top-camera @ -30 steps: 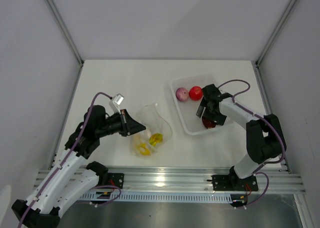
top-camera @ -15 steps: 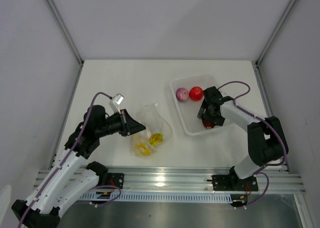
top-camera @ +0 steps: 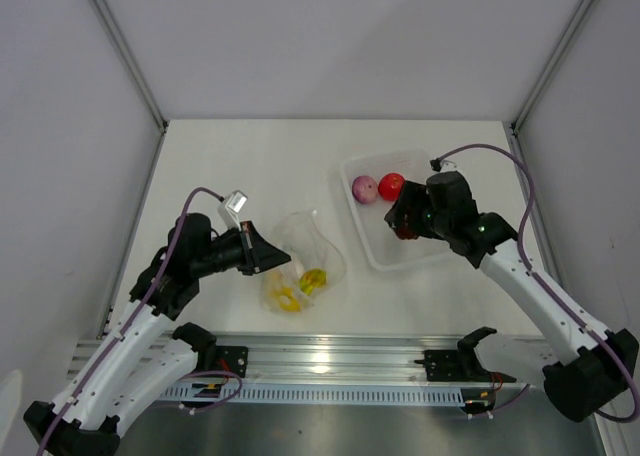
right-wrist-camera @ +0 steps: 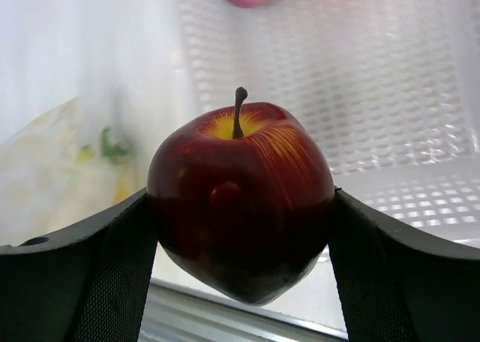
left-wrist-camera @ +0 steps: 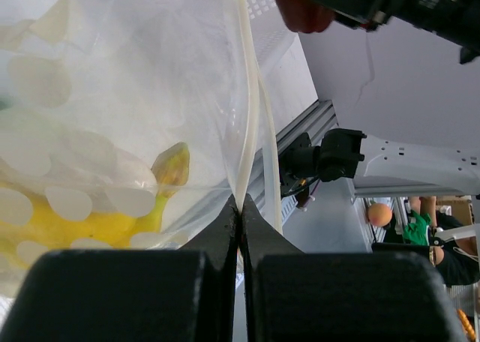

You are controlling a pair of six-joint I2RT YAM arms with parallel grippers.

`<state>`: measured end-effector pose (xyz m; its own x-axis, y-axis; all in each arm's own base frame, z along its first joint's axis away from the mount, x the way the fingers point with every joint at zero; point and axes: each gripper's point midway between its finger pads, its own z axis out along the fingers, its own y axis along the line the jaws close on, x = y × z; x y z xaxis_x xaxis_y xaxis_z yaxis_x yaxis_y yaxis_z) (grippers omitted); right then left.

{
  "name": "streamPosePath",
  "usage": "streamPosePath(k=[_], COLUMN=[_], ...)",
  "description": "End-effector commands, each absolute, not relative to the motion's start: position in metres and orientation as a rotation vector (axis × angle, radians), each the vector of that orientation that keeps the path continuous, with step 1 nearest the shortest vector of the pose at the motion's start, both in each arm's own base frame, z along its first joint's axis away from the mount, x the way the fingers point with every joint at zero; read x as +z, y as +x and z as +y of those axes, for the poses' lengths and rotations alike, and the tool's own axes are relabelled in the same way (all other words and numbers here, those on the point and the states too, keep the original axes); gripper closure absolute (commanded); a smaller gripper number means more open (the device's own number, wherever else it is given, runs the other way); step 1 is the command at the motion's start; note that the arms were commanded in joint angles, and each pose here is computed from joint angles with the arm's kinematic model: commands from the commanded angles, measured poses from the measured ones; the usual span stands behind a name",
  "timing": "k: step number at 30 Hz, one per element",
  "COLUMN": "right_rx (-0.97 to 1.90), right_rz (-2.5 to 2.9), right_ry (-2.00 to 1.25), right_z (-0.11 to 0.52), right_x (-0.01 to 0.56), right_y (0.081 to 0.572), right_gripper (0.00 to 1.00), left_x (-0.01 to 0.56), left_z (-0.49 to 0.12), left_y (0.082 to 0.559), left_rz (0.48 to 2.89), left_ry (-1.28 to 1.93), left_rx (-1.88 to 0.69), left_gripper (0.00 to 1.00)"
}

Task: Place the food in the zip-top bag and seal the zipper
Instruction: Pick up the fake fruit from the bin, then place the fake fruit in the zipper food storage bag.

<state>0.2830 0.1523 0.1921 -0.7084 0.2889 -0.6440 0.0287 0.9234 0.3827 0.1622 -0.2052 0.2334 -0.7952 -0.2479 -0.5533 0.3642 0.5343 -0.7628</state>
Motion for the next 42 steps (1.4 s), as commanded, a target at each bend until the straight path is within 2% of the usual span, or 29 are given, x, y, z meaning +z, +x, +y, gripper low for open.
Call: streamPosePath(k=[1, 7, 12, 20, 26, 32, 33, 38, 41, 42], right_rx=[0.613, 0.906, 1.05, 0.999, 0.943, 0.91, 0.897, 0.836, 0.764, 0.757], right_rz=[2.196, 1.998, 1.953, 2.02, 2.083, 2.095, 2.1, 2.148, 2.158, 2.152], right_ry=[-0.007, -0.196, -0.344, -0.421, -0.419, -0.428, -0.429, -0.445, -0.445, -0.437], right_z=[0.191, 0.251, 0.297, 0.346, 0.361, 0.369, 0.37, 0.381, 0.381, 0.381], right_x=[0.248, 0.309, 0.322, 0.298, 0.275, 0.265, 0.264, 0.245, 0.242, 0.244], right_y=[0.255, 0.202, 0.171, 0.163, 0.172, 0.179, 0.181, 0.197, 0.208, 0.211], right_gripper=[0.91, 0.87, 0.86, 0.84, 0.76, 0.64, 0.6, 0.53, 0.42, 0.31], left_x=[0.234, 0.236, 0.234, 0.232, 0.234, 0.24, 0.24, 0.246, 0.249, 0.249], left_z=[-0.203, -0.202, -0.201, -0.203, -0.204, -0.205, -0.204, -0.205, -0.205, -0.205], left_y=[0.163, 0.159, 0.158, 0.157, 0.156, 0.155, 0.154, 0.152, 0.151, 0.151], left_rz=[2.129, 2.127, 2.13, 2.138, 2.141, 2.127, 2.126, 2.113, 2.112, 2.112], left_ry=[0.067, 0.063, 0.058, 0.066, 0.089, 0.098, 0.097, 0.11, 0.112, 0.112], left_rx=[-1.266, -1.277, -1.272, -1.293, -1.292, -1.306, -1.307, -1.321, -1.323, -1.323], left_gripper=[1.0, 1.0, 0.99, 0.99, 0.99, 0.99, 1.0, 0.99, 0.99, 0.99])
